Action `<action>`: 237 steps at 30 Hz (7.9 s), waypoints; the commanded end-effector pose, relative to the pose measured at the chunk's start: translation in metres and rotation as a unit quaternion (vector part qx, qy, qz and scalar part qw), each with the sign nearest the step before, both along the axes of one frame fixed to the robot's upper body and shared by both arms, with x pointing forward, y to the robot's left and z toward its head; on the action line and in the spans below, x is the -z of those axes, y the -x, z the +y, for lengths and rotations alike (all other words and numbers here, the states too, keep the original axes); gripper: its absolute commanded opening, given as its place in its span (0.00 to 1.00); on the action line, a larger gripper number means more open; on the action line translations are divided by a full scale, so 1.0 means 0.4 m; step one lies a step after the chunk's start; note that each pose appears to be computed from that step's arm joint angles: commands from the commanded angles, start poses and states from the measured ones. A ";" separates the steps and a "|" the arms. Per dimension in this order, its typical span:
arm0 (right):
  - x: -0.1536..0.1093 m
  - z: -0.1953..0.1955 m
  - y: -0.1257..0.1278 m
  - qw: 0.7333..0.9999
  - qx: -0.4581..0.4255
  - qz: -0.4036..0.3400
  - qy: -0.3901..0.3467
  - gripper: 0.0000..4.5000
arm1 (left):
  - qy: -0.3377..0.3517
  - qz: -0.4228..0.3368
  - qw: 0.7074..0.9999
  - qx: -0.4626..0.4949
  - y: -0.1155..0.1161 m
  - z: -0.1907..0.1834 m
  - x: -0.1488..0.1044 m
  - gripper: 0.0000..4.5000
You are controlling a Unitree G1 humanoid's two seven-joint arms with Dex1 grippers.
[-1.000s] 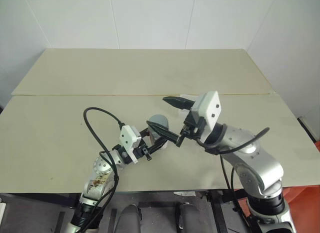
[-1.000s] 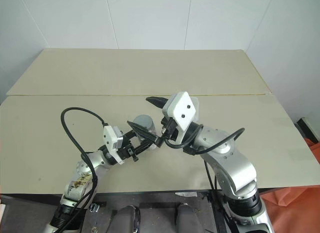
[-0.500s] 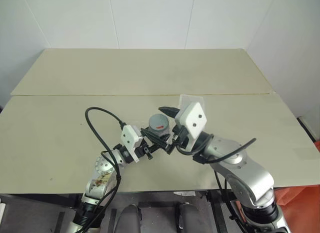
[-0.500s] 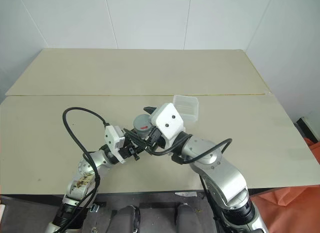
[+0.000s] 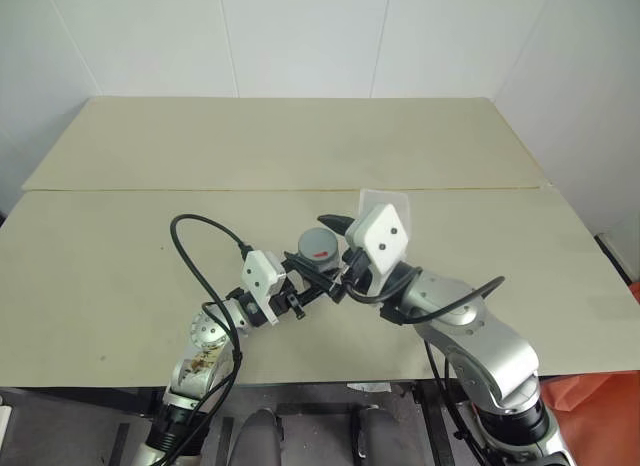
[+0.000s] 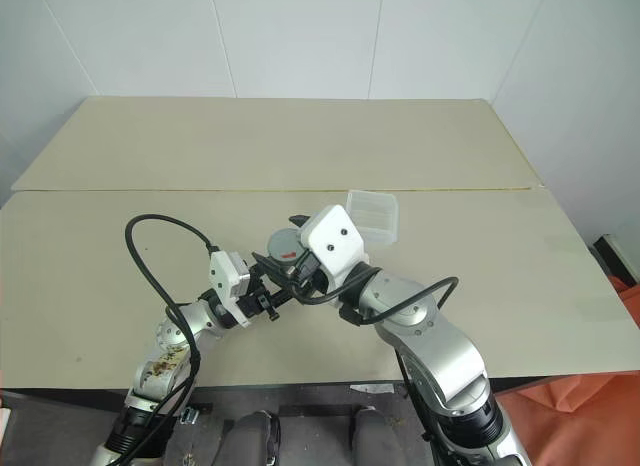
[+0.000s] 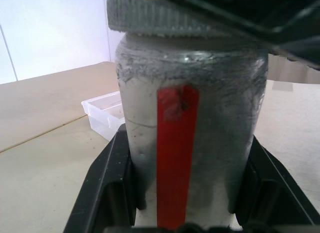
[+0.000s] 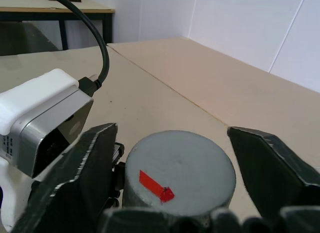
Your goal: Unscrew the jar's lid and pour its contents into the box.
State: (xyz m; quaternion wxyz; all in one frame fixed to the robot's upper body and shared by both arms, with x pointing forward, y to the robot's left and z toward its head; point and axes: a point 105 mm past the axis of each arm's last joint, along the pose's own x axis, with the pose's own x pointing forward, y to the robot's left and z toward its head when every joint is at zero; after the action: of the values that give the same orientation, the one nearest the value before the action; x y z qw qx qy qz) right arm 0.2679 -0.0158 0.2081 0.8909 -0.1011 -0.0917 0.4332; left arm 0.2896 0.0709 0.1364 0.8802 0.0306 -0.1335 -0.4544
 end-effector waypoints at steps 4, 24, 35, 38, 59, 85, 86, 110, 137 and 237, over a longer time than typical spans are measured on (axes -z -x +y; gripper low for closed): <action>-0.007 -0.007 0.003 1.000 0.002 -0.009 -0.003 0.61 | 0.016 -0.020 1.000 0.010 0.009 -0.007 -0.030 0.45; -0.030 -0.030 -0.001 0.854 -0.510 0.055 0.089 0.61 | -0.004 -0.019 0.998 0.066 0.049 -0.017 -0.027 0.45; -0.026 -0.006 -0.031 0.810 -0.567 0.057 0.138 0.61 | -0.004 -0.022 0.998 0.056 0.057 -0.017 -0.030 0.45; -0.041 -0.011 -0.055 0.823 -0.551 0.056 0.121 0.61 | -0.004 -0.022 0.998 0.055 0.059 -0.016 -0.028 0.45; -0.146 -0.099 0.026 0.973 -0.221 -0.067 -0.016 0.99 | -0.004 -0.014 0.999 0.044 0.032 -0.021 -0.016 0.45; -0.033 -0.017 0.010 0.995 -0.089 -0.050 0.018 0.99 | -0.005 -0.020 0.999 0.041 0.027 -0.022 -0.020 0.45; -0.031 -0.018 0.009 0.995 -0.087 -0.050 0.020 0.99 | -0.004 -0.020 0.999 0.041 0.027 -0.022 -0.021 0.45; -0.012 -0.143 0.001 0.999 -0.014 -0.035 0.025 0.99 | -0.002 -0.021 0.999 0.042 0.015 -0.007 -0.020 0.45; -0.060 -0.042 0.023 0.992 -0.115 -0.051 -0.001 0.99 | -0.007 -0.036 0.998 0.052 0.012 -0.027 -0.015 0.45; -0.031 -0.078 0.013 0.991 -0.129 -0.022 0.000 0.99 | -0.006 -0.049 0.996 0.068 0.015 -0.032 -0.012 0.45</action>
State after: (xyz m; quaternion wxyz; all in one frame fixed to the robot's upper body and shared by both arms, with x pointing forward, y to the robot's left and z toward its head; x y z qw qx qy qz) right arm 0.2649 -0.0466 0.2122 0.8288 -0.0971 -0.1100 0.5400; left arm 0.2865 0.0611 0.1305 0.8467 0.0387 -0.1483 -0.5094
